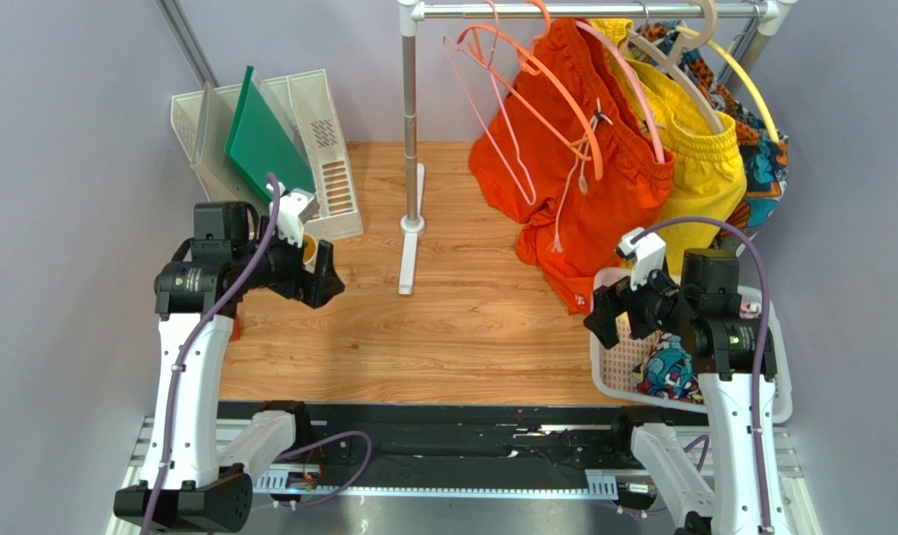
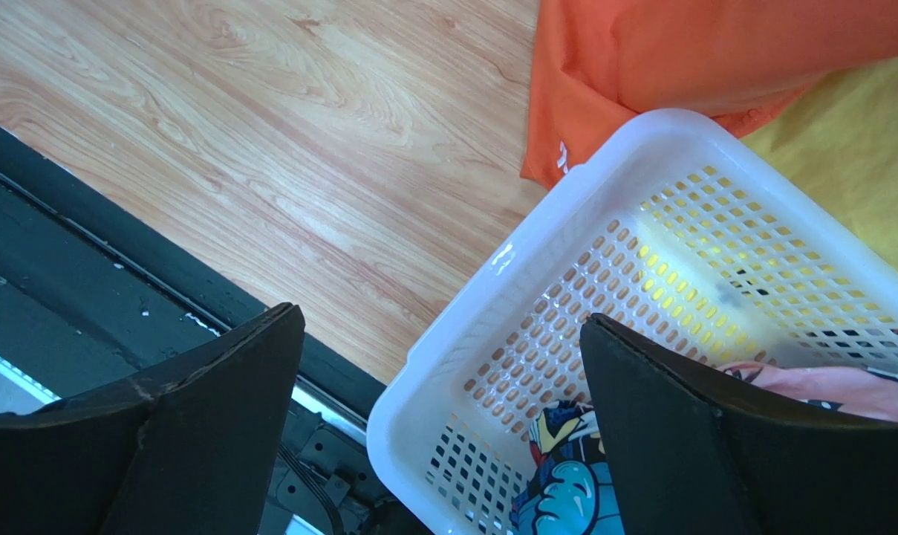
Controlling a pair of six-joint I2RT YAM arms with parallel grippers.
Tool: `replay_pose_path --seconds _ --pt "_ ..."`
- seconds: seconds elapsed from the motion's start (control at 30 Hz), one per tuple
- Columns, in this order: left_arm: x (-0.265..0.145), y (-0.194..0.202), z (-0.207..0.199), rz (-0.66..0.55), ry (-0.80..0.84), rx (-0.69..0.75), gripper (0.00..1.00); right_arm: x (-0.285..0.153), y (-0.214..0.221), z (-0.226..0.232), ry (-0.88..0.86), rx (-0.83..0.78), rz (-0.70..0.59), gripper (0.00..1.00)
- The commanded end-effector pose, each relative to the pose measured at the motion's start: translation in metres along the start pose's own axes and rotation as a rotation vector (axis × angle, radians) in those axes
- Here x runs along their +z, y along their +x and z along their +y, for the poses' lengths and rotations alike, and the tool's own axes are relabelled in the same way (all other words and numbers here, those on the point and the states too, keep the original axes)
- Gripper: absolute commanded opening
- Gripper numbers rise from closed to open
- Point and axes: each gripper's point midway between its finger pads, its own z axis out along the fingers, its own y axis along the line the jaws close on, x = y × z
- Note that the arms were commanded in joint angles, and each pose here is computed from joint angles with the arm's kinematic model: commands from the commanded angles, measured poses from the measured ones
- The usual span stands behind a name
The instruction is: Place the shorts on the hanger
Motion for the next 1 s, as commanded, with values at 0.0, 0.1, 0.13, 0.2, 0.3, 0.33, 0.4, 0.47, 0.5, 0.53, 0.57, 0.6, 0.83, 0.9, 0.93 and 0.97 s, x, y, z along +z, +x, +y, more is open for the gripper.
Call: replay_pose_path --seconds 0.0,0.1,0.13,0.2,0.3,0.33,0.4,0.47,0.5,0.53,0.57,0.6,0.83,0.9,0.93,0.97 --pt "-0.005 -0.005 0.001 -0.040 -0.018 0.029 0.99 -0.011 -0.016 -0.006 0.067 -0.044 -0.068 0.99" --pt "-0.006 -0.005 0.002 -0.036 -0.026 0.029 1.00 -0.013 -0.013 -0.007 0.072 -0.066 -0.056 0.99" --pt "-0.006 -0.005 0.001 -0.038 -0.021 0.028 0.99 -0.014 -0.011 -0.007 0.077 -0.072 -0.049 0.99" --pt "-0.006 -0.006 0.001 -0.039 -0.019 0.029 1.00 -0.015 -0.007 -0.008 0.082 -0.087 -0.038 1.00" --pt "-0.004 -0.004 0.000 -0.029 -0.002 0.031 0.99 -0.018 -0.001 -0.007 0.082 -0.125 -0.019 1.00" --pt "-0.004 -0.005 -0.002 -0.032 0.003 0.030 0.99 -0.019 0.001 -0.006 0.078 -0.140 -0.013 1.00" --pt "-0.004 -0.005 -0.004 -0.037 0.015 0.033 0.99 -0.019 0.004 -0.005 0.075 -0.142 -0.002 1.00" --pt "-0.005 -0.007 -0.004 -0.045 0.012 0.035 1.00 -0.020 0.005 -0.005 0.076 -0.143 -0.004 1.00" --pt "-0.005 -0.008 -0.004 -0.045 0.011 0.032 0.99 -0.019 0.004 -0.005 0.075 -0.142 -0.006 1.00" --pt "-0.004 -0.008 -0.003 -0.044 0.011 0.030 0.99 -0.019 0.004 -0.004 0.074 -0.141 -0.008 1.00" --pt "-0.004 -0.008 -0.003 -0.042 0.012 0.031 0.99 -0.019 0.004 -0.004 0.073 -0.140 -0.008 1.00" --pt "-0.005 -0.007 -0.004 -0.042 0.013 0.030 0.99 -0.019 0.004 -0.004 0.071 -0.138 -0.006 1.00" --pt "-0.004 -0.004 -0.002 -0.031 0.010 0.046 1.00 -0.011 0.023 -0.025 0.120 -0.205 0.105 1.00" --pt "-0.002 -0.002 -0.001 -0.021 0.013 0.053 0.99 -0.011 0.033 -0.031 0.126 -0.267 0.163 1.00" --pt "-0.002 -0.001 -0.002 -0.019 0.018 0.059 0.99 -0.012 0.038 -0.034 0.131 -0.286 0.192 1.00" --pt "-0.001 0.000 -0.001 -0.008 0.024 0.073 0.99 -0.014 0.044 -0.033 0.123 -0.297 0.219 1.00"
